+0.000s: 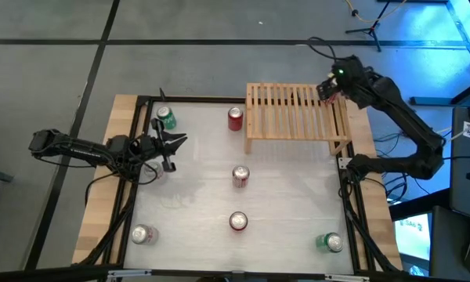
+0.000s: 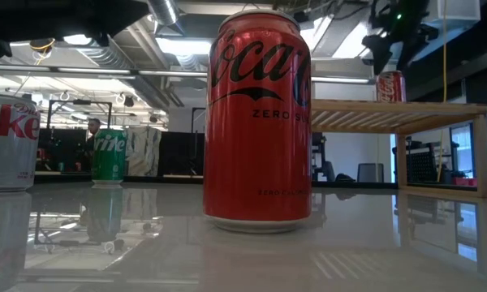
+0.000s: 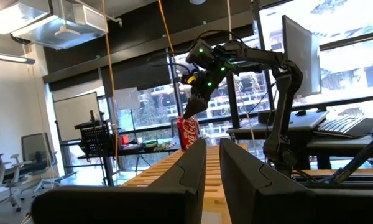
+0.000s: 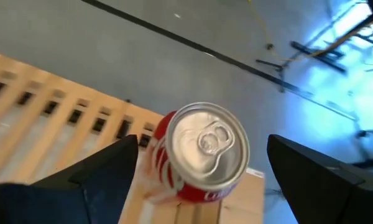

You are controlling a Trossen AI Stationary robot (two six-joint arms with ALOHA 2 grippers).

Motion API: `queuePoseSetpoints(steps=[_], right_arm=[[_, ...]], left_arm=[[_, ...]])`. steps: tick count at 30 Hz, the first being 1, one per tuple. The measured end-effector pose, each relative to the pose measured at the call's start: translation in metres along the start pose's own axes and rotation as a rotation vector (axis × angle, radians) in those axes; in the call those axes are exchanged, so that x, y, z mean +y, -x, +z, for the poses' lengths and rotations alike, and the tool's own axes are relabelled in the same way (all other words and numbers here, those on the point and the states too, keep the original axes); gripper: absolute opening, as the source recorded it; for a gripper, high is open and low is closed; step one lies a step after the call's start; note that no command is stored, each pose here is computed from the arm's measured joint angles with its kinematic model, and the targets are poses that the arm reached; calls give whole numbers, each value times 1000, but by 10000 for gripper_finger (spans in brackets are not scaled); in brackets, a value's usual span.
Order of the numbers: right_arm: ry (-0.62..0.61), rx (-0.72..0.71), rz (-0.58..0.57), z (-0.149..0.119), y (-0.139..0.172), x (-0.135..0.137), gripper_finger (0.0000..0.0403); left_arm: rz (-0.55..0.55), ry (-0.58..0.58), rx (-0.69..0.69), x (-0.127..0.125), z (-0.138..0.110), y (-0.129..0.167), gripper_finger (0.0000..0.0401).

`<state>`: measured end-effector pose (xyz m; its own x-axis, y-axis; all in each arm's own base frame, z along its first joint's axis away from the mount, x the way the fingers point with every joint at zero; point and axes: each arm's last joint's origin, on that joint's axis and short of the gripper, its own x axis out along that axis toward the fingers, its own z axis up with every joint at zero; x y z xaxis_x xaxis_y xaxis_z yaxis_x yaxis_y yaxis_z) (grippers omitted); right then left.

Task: Place canned beverage on shelf
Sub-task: Put the red white soda can on the shelf aligned with the other red white soda can

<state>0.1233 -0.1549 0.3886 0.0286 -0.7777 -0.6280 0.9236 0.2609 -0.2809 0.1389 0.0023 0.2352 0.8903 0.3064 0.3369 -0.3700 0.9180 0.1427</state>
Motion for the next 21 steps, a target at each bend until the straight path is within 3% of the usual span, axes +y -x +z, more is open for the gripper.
queuePoseSetpoints(steps=[7, 11, 16, 21], right_arm=[[6, -110, 186, -9, 36, 0, 353], [51, -203, 311, -14, 60, 9, 353], [157, -253, 458, -24, 77, 34, 353], [276, -285, 604, -49, 76, 74, 353]], left_arm=[[-96, -1, -28, -3, 1, 0, 40], [-89, -9, -2, -5, 1, -6, 40], [-89, -45, 103, -13, -5, -25, 40], [-117, -80, 198, -24, -10, -49, 40]])
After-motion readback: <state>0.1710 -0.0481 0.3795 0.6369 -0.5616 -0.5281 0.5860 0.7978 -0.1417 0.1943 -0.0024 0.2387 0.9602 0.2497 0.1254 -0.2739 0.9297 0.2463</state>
